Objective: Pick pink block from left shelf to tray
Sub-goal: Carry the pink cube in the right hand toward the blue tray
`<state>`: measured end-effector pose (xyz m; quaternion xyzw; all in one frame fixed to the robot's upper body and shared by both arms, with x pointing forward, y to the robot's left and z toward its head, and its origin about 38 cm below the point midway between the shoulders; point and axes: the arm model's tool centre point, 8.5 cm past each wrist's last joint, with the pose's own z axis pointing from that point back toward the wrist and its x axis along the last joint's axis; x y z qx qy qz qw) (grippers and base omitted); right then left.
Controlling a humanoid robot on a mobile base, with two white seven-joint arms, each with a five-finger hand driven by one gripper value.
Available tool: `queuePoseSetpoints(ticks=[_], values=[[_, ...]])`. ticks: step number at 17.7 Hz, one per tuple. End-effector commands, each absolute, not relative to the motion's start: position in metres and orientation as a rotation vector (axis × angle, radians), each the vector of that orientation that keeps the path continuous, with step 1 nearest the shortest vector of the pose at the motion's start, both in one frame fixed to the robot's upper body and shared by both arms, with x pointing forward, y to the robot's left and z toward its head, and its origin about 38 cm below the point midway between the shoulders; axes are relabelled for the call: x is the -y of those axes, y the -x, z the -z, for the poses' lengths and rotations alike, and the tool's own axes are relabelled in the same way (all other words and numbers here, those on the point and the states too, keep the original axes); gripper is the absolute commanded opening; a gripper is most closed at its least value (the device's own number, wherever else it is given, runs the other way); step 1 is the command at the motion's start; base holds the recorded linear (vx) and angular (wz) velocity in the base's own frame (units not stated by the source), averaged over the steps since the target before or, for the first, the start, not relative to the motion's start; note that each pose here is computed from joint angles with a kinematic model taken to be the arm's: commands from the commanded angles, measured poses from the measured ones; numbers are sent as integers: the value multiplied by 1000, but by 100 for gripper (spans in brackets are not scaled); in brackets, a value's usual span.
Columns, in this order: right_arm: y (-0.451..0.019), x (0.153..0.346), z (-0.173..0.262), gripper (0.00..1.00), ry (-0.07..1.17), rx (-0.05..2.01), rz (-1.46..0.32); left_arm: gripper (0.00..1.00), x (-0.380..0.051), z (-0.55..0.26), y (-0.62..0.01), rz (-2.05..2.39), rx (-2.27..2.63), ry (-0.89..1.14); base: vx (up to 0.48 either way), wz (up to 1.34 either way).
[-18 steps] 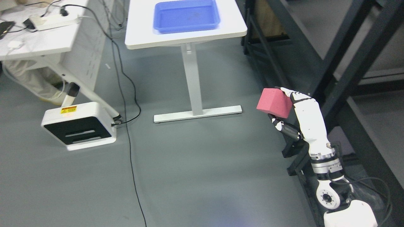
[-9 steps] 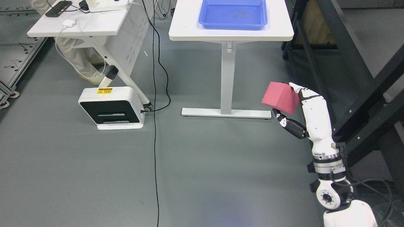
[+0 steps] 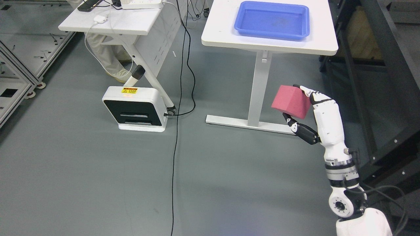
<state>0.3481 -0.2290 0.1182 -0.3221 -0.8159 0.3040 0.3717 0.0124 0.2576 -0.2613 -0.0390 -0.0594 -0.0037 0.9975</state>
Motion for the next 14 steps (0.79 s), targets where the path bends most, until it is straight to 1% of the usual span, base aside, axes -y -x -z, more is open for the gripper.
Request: queuePoseSetpoints(ticks=[1, 7, 10, 14], values=[[-344, 226, -114, 5, 813, 2088, -778, 100, -268, 261, -5, 8, 115, 63, 151, 231], [-340, 227, -120, 6, 836, 2161, -691, 100, -268, 261, -5, 8, 115, 63, 208, 103], [-337, 233, -125, 6, 883, 2201, -605, 100, -268, 261, -5, 8, 115, 63, 246, -50], [-336, 232, -124, 6, 882, 2200, -603, 100, -268, 261, -5, 8, 115, 63, 247, -155]])
